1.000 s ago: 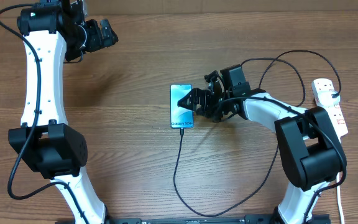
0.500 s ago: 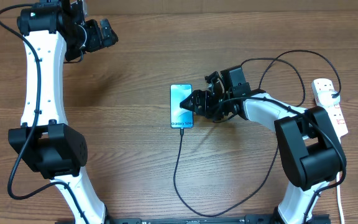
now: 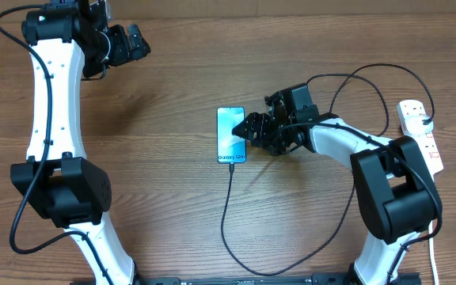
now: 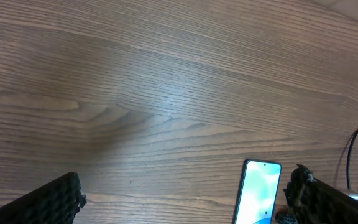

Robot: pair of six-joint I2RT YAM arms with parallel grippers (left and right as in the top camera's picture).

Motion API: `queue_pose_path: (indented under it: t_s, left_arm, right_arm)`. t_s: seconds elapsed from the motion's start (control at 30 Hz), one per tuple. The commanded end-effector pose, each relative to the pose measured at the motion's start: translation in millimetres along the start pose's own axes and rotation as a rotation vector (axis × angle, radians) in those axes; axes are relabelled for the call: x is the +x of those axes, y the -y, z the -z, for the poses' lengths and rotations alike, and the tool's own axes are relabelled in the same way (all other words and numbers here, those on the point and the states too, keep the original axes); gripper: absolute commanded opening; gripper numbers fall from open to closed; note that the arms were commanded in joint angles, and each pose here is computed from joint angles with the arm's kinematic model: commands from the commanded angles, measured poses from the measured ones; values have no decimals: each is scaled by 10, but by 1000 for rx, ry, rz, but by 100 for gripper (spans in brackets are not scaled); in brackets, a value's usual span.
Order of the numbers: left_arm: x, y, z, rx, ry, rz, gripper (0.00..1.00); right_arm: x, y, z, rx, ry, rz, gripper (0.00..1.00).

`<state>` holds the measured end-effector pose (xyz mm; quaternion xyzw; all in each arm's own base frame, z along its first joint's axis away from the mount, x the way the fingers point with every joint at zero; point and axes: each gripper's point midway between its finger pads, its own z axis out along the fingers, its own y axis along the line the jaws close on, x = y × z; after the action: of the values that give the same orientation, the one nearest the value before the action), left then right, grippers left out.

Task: Plug charger to phone and switch on socket
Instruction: 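Raise and withdraw the right gripper toward the power strip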

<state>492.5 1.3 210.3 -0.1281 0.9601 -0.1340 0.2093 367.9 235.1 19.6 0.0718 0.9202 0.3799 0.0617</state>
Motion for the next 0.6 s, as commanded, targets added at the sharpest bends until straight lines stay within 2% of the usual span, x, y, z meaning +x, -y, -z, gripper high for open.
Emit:
queue_pose_path:
  t_s: [0.0,0.07,0.1,0.17,0.23,0.3,0.57]
  left_arm:
    - [-28,52,68,15,17,-1,100]
    - [-28,52,68,15,17,-1,100]
    - [-27,52,68,14,17,-1,100]
    - [-28,52,68,15,17,-1,100]
    - [-27,52,68,14,17,-1,100]
    - [-27,52,68,14,17,-1,100]
    - [-27,52,68,14,17,-1,100]
  right_arm:
    - [3,501,-38,207,60,-86,75]
    - [-10,493,5,222,73,-83,68]
    - [-21,481,42,230,83,-80,61]
    - [-39,449,131,247,103,-76,43]
    - [-48,421,224,266,121,-71,21]
    - [-34,319,346,263,125,-23,4]
    - [-159,61,860,327,201,35,4]
